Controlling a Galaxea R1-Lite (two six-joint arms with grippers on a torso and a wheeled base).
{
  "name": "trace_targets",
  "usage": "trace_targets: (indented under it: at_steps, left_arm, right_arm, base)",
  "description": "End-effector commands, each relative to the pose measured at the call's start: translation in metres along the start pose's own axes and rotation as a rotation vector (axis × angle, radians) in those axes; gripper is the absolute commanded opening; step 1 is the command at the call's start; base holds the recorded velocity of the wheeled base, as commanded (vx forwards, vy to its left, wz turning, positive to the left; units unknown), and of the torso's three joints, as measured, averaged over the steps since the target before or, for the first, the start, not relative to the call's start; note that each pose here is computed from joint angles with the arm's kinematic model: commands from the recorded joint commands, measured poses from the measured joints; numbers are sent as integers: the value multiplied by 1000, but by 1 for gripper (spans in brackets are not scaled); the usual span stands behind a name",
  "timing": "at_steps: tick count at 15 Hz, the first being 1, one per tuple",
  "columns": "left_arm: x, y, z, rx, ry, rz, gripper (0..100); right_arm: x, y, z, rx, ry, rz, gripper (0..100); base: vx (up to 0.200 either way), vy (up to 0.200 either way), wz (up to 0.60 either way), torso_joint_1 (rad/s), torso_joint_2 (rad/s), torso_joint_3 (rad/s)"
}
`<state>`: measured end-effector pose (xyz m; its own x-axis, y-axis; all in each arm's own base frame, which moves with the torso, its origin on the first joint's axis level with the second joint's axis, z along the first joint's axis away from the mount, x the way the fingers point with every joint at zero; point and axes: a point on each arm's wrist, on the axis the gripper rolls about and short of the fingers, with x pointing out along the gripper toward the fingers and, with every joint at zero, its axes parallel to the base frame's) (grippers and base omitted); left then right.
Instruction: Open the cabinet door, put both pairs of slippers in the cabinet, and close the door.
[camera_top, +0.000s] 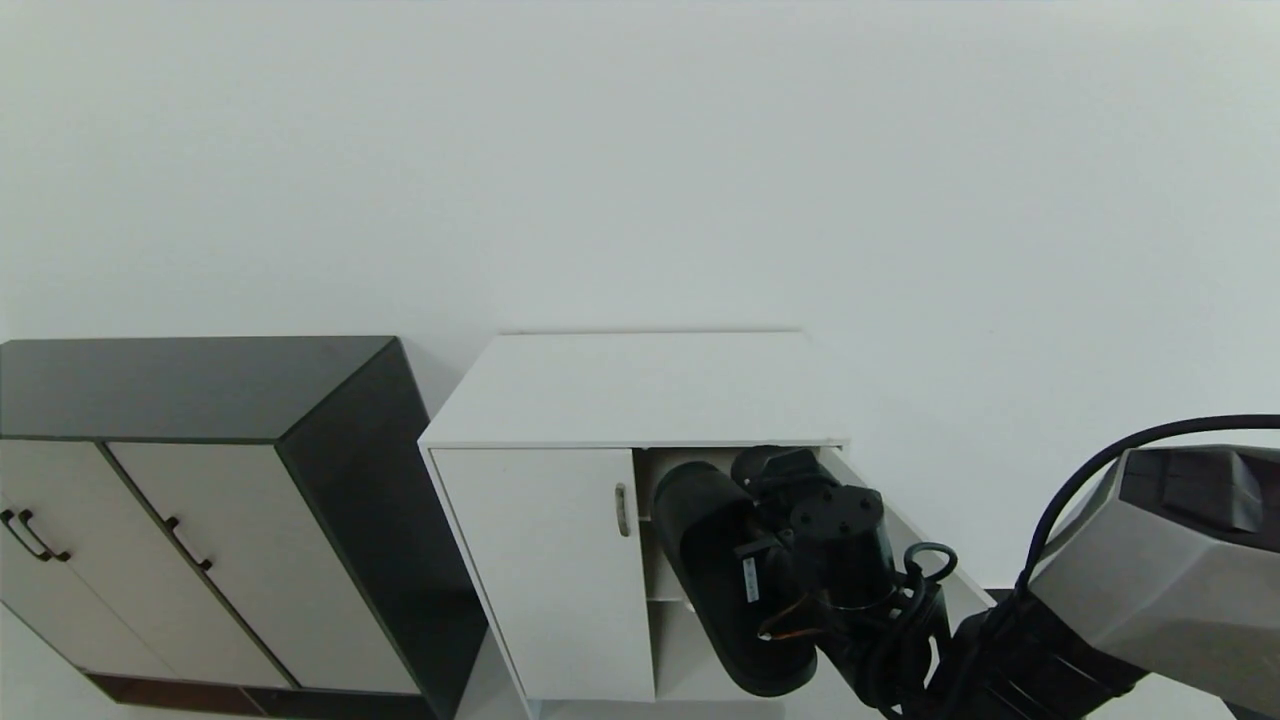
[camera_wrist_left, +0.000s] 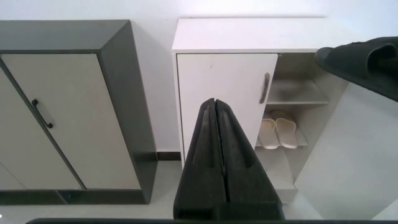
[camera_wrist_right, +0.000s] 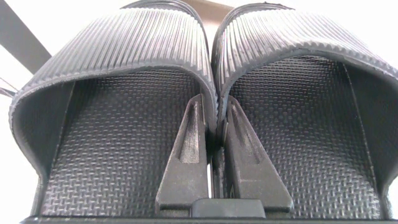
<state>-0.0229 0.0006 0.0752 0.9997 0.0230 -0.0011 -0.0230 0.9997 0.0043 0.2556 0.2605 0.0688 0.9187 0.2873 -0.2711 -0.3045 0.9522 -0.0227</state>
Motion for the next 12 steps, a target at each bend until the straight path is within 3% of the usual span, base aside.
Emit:
trace_targets:
  at_steps: [1, 12]
  left_arm:
    - [0, 0, 0, 0, 2, 0, 0]
    - [0, 0, 0, -1, 2, 2, 0]
  right_arm:
    - [1, 0, -3, -10, 7, -2, 0]
    - [1, 0, -6, -16, 16, -1, 0]
  base:
    - [0, 0, 0, -85, 124, 90]
    - [0, 0, 0, -160, 357, 196]
